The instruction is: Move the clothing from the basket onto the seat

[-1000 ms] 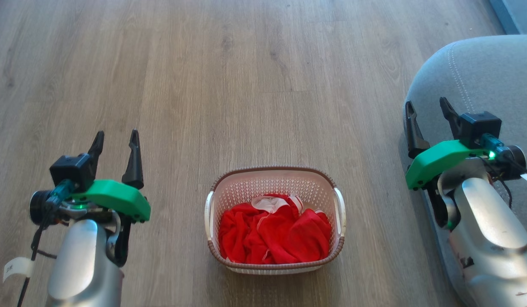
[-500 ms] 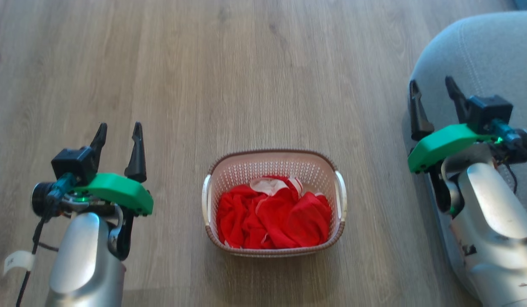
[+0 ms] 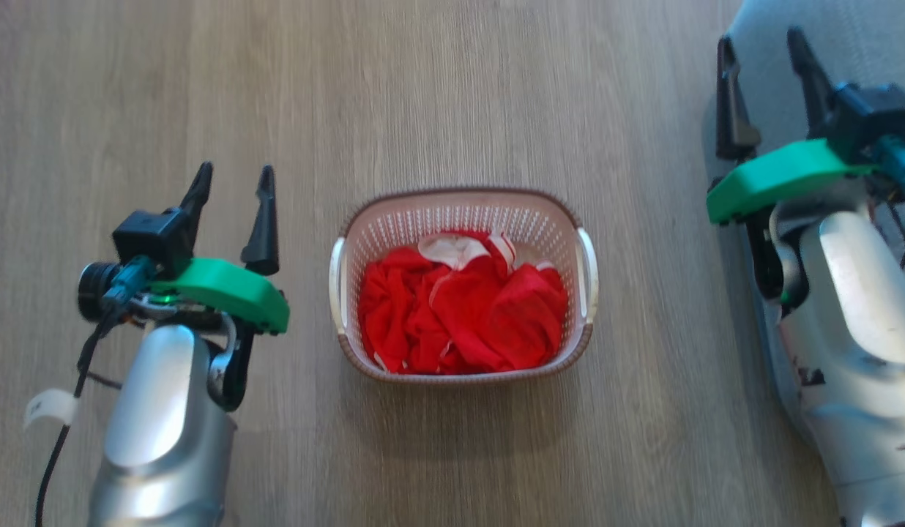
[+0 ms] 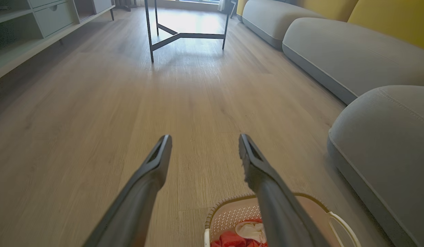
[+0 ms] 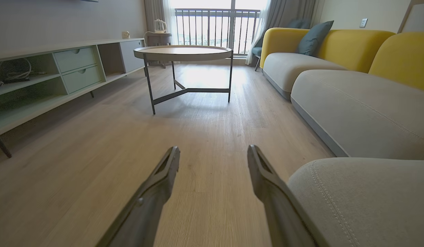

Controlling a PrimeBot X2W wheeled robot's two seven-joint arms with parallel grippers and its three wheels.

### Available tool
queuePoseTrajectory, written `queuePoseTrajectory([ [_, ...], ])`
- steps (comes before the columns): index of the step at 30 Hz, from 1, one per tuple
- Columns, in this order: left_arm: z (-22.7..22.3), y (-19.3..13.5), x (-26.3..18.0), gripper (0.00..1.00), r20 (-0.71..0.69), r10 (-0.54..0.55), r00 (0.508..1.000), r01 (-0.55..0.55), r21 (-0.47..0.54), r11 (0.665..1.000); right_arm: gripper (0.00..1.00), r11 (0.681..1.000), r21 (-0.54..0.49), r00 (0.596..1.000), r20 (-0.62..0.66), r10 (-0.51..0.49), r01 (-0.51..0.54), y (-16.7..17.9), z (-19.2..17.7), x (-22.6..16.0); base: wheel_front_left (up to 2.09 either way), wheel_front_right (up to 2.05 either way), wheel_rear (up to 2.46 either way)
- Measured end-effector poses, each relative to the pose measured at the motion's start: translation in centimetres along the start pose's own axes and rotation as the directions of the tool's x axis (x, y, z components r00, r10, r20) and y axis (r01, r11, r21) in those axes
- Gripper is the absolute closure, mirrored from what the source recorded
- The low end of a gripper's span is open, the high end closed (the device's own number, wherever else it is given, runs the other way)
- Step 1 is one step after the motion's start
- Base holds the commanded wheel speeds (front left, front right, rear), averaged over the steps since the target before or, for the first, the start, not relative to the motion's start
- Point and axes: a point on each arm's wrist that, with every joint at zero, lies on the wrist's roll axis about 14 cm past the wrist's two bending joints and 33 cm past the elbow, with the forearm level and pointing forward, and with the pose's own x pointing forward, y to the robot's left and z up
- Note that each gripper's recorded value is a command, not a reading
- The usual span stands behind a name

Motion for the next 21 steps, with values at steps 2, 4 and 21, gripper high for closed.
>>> queuePoseTrajectory([
  [2,-1.1,-0.5,0.5,0.0,-0.023,-0.017,1.0,0.017,-0.007,1.0,0.0,1.0,-0.005,1.0,0.008,0.004,-0.004,0.0,-0.2,0.7,0.0,0.0,0.0],
  [4,-2.3,-1.1,1.0,0.0,-0.048,-0.039,0.998,0.038,-0.016,0.999,0.0,1.0,-0.006,1.0,0.011,0.008,-0.008,-0.1,-0.7,1.3,0.0,0.0,0.0],
  [21,-12.5,-7.3,3.8,0.0,-0.259,-0.256,0.931,0.243,-0.082,0.966,0.0,0.999,-0.007,0.999,-0.035,0.032,-0.032,-0.5,-7.0,4.8,0.0,0.0,0.0],
])
